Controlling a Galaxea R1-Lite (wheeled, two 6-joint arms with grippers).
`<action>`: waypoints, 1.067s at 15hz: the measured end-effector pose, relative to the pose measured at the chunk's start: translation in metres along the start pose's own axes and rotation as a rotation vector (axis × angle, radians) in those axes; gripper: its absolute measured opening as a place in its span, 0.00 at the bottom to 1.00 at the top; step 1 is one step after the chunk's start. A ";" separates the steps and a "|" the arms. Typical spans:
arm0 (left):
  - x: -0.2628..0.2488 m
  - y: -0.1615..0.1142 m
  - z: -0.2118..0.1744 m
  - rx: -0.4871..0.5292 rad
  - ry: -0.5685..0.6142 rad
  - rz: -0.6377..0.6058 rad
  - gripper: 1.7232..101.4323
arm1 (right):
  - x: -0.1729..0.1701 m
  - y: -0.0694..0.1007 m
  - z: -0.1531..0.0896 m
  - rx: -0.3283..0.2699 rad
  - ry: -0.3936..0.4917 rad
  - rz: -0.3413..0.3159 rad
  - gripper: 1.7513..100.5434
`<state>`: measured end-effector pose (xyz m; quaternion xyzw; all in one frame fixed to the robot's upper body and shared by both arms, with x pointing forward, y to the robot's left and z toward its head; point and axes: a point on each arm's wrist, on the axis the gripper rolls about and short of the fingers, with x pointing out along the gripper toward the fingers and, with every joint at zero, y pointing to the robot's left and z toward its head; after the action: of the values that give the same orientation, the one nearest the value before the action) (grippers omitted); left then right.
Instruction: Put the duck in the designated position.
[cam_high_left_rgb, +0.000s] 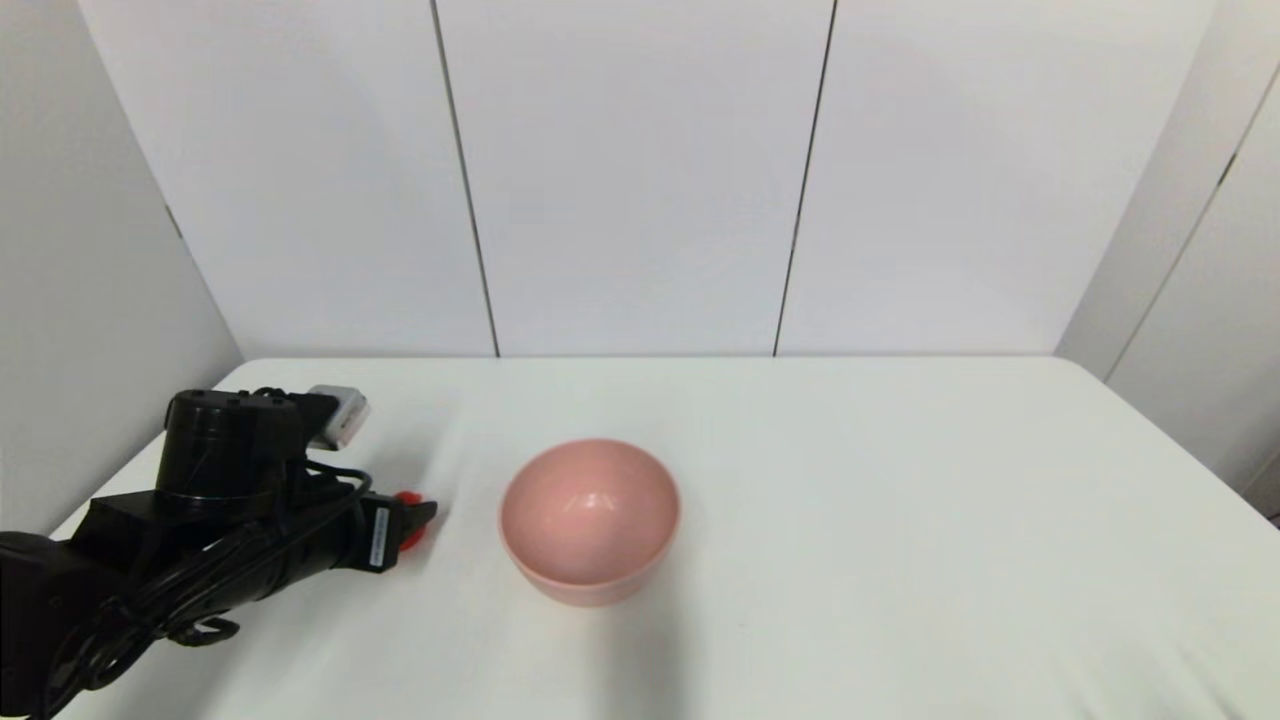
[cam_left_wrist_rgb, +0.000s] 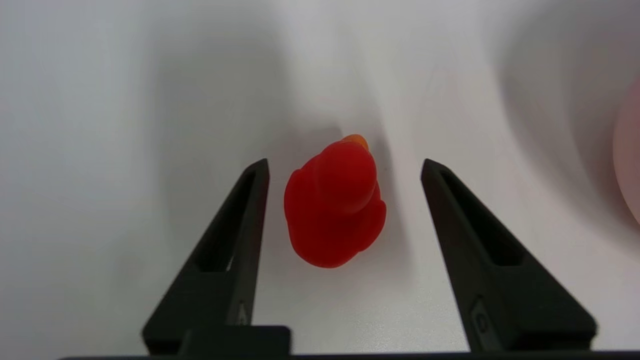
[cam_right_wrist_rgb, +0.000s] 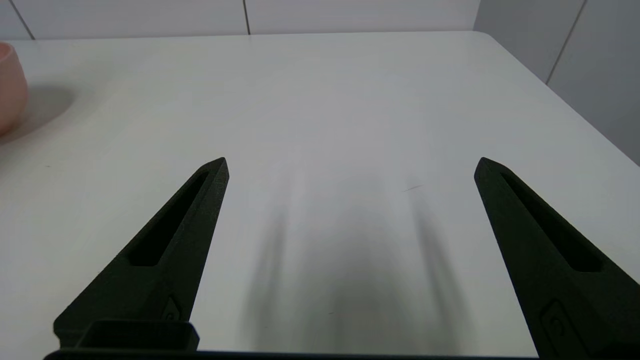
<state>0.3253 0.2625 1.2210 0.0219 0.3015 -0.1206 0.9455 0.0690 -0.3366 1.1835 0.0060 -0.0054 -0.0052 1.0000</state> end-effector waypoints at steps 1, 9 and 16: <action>0.000 0.000 0.003 0.000 -0.011 0.000 0.67 | 0.000 0.000 0.000 0.000 0.000 0.000 0.97; -0.033 0.000 0.061 -0.006 -0.268 0.089 0.85 | 0.000 0.000 0.000 0.000 0.000 0.000 0.97; -0.128 0.007 0.093 0.092 -0.413 0.135 0.92 | 0.000 0.000 0.000 0.000 0.000 0.000 0.97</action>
<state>0.2782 0.2862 1.3702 0.0600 0.0936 -0.0727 0.9911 0.0690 -0.3366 1.1835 0.0062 -0.0054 -0.0054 1.0000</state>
